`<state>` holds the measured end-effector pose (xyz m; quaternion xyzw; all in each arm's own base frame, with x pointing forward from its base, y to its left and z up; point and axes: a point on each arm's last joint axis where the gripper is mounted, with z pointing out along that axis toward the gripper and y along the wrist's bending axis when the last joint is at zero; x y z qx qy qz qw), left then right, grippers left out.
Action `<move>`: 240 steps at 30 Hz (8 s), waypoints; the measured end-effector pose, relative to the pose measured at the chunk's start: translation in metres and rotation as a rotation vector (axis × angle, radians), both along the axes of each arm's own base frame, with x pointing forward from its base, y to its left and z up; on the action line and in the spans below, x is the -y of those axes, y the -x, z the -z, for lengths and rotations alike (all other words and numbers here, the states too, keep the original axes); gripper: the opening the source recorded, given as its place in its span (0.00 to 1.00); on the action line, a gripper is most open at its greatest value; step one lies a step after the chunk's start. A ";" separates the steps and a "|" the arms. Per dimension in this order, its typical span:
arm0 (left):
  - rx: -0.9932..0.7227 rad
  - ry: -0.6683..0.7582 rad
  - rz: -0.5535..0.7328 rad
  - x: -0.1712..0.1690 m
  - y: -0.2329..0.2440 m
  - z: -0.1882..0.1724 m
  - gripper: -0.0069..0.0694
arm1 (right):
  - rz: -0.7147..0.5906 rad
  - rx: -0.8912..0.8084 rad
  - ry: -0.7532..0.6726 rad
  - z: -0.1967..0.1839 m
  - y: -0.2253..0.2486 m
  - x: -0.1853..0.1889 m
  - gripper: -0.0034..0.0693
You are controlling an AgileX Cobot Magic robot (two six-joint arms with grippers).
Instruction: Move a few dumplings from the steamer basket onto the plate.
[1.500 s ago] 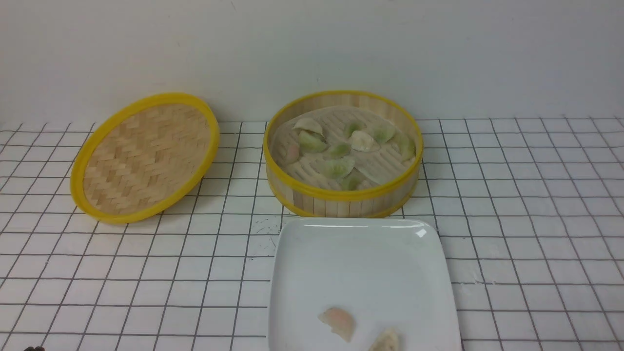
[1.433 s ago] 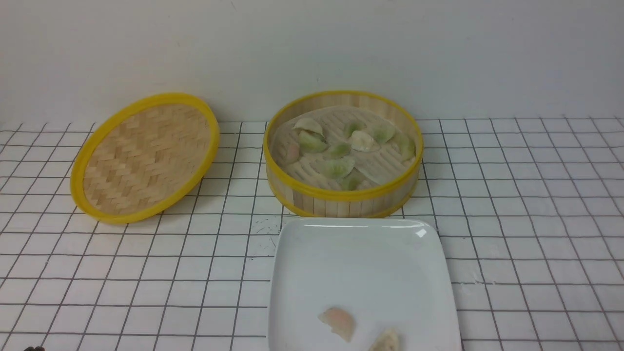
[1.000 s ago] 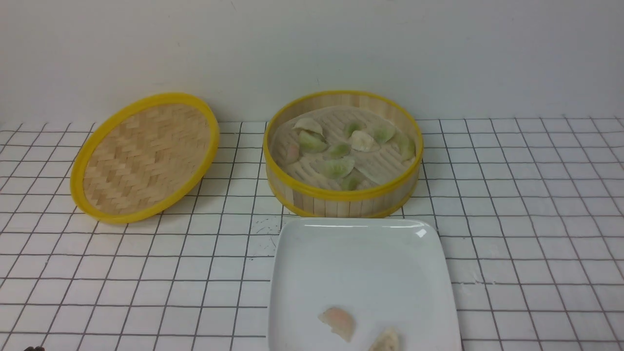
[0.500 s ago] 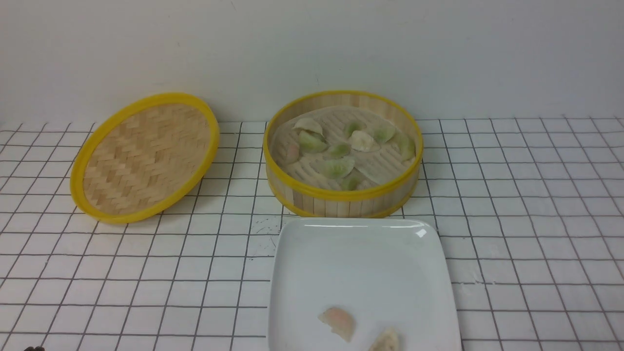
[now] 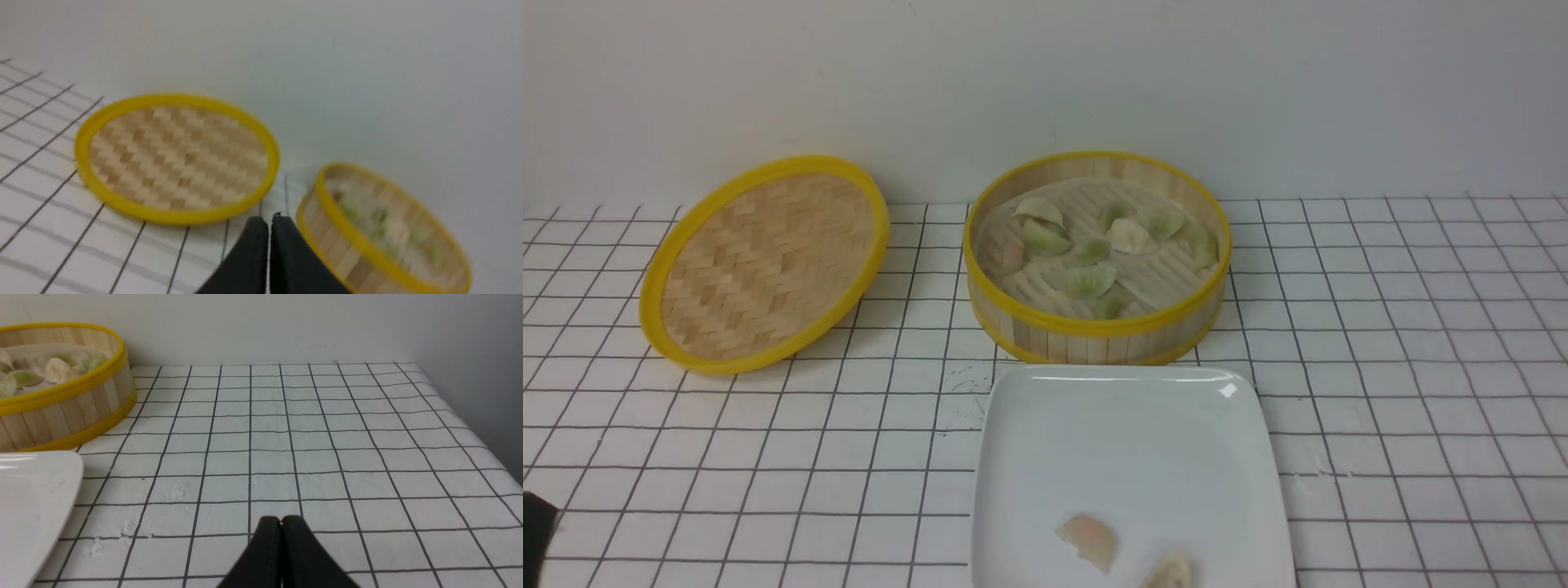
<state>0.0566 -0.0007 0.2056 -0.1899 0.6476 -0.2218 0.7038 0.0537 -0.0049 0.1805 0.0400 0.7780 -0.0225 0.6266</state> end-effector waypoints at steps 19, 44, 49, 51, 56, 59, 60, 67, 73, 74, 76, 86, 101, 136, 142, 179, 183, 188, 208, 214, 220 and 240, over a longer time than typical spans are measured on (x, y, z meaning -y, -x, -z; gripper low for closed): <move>-0.601 -0.297 0.487 0.038 -0.089 -0.181 0.08 | 0.078 0.469 -0.865 -0.033 0.000 0.006 0.03; -0.883 -0.798 1.070 0.170 -0.372 -0.089 0.08 | -0.230 -0.679 -0.220 -0.172 -0.055 -0.025 0.03; -0.818 -0.912 1.059 0.197 -0.406 -0.066 0.09 | -0.262 -0.720 -0.236 -0.172 -0.067 -0.029 0.03; -0.797 -0.964 1.065 0.206 -0.412 -0.058 0.12 | -0.268 -0.728 -0.243 -0.170 -0.067 -0.029 0.03; -0.764 -1.052 1.120 0.218 -0.417 -0.038 0.27 | -0.273 -0.733 -0.245 -0.169 -0.067 -0.030 0.03; -0.756 -1.071 1.133 0.222 -0.421 -0.024 0.43 | -0.273 -0.732 -0.245 -0.169 -0.067 -0.030 0.03; -0.752 -1.073 1.131 0.224 -0.424 -0.017 0.50 | -0.273 -0.732 -0.245 -0.169 -0.067 -0.030 0.03; -0.742 -1.070 1.103 0.232 -0.436 0.023 0.71 | -0.274 -0.731 -0.249 -0.169 -0.067 -0.030 0.03; -0.740 -1.063 1.090 0.235 -0.441 0.042 0.67 | -0.274 -0.730 -0.252 -0.169 -0.067 -0.030 0.03; -0.735 -1.067 1.087 0.236 -0.442 0.042 0.62 | -0.274 -0.730 -0.252 -0.169 -0.067 -0.030 0.03; -0.737 -1.074 1.087 0.236 -0.442 0.043 0.50 | -0.274 -0.730 -0.252 -0.169 -0.067 -0.030 0.03; -0.778 -1.109 1.103 0.234 -0.429 0.009 0.42 | -0.274 -0.731 -0.253 -0.169 -0.067 -0.030 0.03; -0.629 -0.948 0.882 0.210 -0.371 -0.171 0.42 | -0.293 -0.728 -0.282 -0.170 -0.067 -0.033 0.03; -1.127 -0.854 0.938 0.230 -0.303 -0.076 0.20 | -0.538 -0.793 -0.142 -0.208 -0.209 -0.078 0.03; -1.159 -0.730 0.759 0.144 -0.264 -0.124 0.08 | -0.594 -0.834 0.025 -0.185 -0.296 -0.131 0.05; -1.069 -0.683 0.528 0.054 -0.126 -0.165 0.08 | -0.497 -1.062 0.148 0.006 -0.403 -0.257 0.65; -1.069 -0.683 0.528 0.054 -0.126 -0.165 0.08 | -0.497 -1.063 0.160 0.007 -0.402 -0.256 0.53; -1.069 -0.683 0.528 0.054 -0.126 -0.165 0.08 | -0.501 -1.028 0.207 -0.002 -0.405 -0.255 0.53; -1.061 -0.686 0.534 0.054 -0.126 -0.165 0.08 | -0.560 -1.148 0.012 -0.069 -0.257 -0.194 0.53; -1.018 -0.683 0.524 0.055 -0.130 -0.167 0.08 | -0.529 -1.221 -0.031 -0.016 -0.263 -0.200 0.53; -1.003 -0.670 0.530 0.057 -0.131 -0.167 0.08 | -0.540 -1.246 -0.044 -0.022 -0.261 -0.201 0.72; -0.910 -0.622 0.557 0.064 -0.136 -0.172 0.08 | -0.472 -0.534 -0.179 -0.274 -0.098 -0.092 0.23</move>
